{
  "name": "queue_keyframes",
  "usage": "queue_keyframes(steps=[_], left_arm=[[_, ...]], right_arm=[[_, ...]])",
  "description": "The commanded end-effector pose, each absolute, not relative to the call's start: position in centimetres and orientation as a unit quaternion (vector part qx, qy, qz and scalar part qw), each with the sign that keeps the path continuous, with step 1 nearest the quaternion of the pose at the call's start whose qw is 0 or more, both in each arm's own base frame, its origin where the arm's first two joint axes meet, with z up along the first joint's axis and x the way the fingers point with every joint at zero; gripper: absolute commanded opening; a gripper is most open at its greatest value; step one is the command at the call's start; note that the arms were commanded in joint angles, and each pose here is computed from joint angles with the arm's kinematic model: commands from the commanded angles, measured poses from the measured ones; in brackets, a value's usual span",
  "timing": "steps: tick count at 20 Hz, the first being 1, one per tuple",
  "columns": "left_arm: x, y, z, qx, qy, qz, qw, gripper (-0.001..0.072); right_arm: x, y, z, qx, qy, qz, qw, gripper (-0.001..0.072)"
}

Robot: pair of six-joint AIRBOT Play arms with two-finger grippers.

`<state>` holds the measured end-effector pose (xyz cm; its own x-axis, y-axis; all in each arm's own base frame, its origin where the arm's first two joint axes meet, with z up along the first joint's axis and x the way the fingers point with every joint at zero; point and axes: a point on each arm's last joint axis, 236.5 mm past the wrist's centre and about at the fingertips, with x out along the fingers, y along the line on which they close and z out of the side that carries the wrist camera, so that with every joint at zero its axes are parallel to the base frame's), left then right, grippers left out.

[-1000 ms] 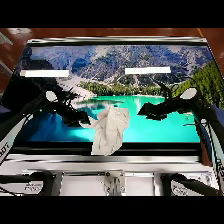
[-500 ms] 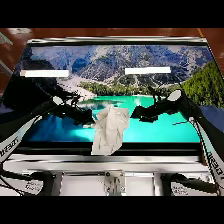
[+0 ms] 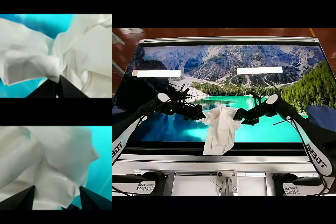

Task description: Fold the shirts.

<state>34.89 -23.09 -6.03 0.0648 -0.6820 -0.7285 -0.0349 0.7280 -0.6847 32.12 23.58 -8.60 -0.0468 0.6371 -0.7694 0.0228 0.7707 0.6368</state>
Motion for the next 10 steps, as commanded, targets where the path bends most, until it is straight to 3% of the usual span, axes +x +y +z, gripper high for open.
queue_keyframes(steps=[1, 2, 3, 7, 10], left_arm=[[35.2, -22.9, -4.8, -0.276, 0.626, -0.249, 0.686, 0.0041], [35.3, -22.9, -4.5, -0.273, 0.622, -0.253, 0.689, 0.0041], [35.3, -22.9, -4.1, -0.269, 0.617, -0.257, 0.693, 0.0041], [37.3, -21.5, 1.2, -0.218, 0.558, -0.275, 0.752, 0.0040], [40.2, -19.1, 13.0, -0.164, 0.434, -0.285, 0.839, 0.0040]], right_arm=[[31.0, 25.7, -9.7, 0.218, 0.688, 0.252, 0.645, 0.0507], [31.5, 25.7, -9.8, 0.220, 0.683, 0.247, 0.651, 0.0231], [32.2, 25.5, -9.8, 0.230, 0.677, 0.236, 0.658, 0.0073], [33.9, 24.8, -5.7, 0.210, 0.654, 0.272, 0.674, 0.0070], [37.3, 23.4, 5.3, 0.156, 0.548, 0.324, 0.755, 0.0069]])
